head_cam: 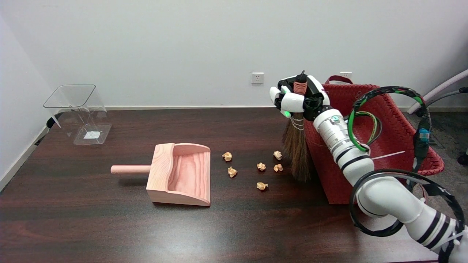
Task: Sweep the paper balls into the dustpan.
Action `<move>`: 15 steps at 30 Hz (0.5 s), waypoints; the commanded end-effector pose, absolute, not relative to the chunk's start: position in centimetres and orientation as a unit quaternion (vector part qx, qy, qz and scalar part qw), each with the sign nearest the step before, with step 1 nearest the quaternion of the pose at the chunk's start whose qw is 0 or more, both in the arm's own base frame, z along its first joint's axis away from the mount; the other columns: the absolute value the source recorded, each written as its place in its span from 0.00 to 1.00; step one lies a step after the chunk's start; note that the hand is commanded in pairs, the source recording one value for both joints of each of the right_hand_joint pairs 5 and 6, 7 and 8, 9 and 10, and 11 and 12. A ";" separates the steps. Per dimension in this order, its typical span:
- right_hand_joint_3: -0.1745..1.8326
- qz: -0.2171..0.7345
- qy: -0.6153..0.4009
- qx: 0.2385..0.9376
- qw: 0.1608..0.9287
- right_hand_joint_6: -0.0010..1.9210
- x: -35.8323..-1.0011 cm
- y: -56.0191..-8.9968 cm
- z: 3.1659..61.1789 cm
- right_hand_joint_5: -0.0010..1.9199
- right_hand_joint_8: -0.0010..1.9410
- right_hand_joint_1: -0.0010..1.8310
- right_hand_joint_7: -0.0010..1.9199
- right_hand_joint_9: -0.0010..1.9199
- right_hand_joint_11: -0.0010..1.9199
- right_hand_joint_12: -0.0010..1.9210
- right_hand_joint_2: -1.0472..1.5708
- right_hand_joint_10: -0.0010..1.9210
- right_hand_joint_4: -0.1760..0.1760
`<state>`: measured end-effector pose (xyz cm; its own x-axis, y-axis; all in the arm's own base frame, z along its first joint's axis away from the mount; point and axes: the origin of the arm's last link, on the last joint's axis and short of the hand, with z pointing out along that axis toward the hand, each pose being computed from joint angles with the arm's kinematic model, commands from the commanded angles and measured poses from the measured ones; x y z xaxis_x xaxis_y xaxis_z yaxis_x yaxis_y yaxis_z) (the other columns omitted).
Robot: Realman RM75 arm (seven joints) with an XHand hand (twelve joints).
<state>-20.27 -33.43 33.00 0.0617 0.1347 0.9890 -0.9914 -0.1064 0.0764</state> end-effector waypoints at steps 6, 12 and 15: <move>0.60 0.487 -0.394 0.535 0.567 1.00 -23.5 -34.5 31.8 1.00 0.99 0.75 1.00 1.00 1.00 1.00 0.70 1.00 0.50; 0.60 0.475 -0.412 0.535 0.564 1.00 -24.4 -33.8 30.8 1.00 0.99 0.75 1.00 1.00 1.00 1.00 0.70 1.00 0.50; 0.60 0.469 -0.424 0.534 0.561 1.00 -25.0 -33.5 30.0 1.00 0.99 0.75 1.00 1.00 1.00 1.00 0.70 1.00 0.50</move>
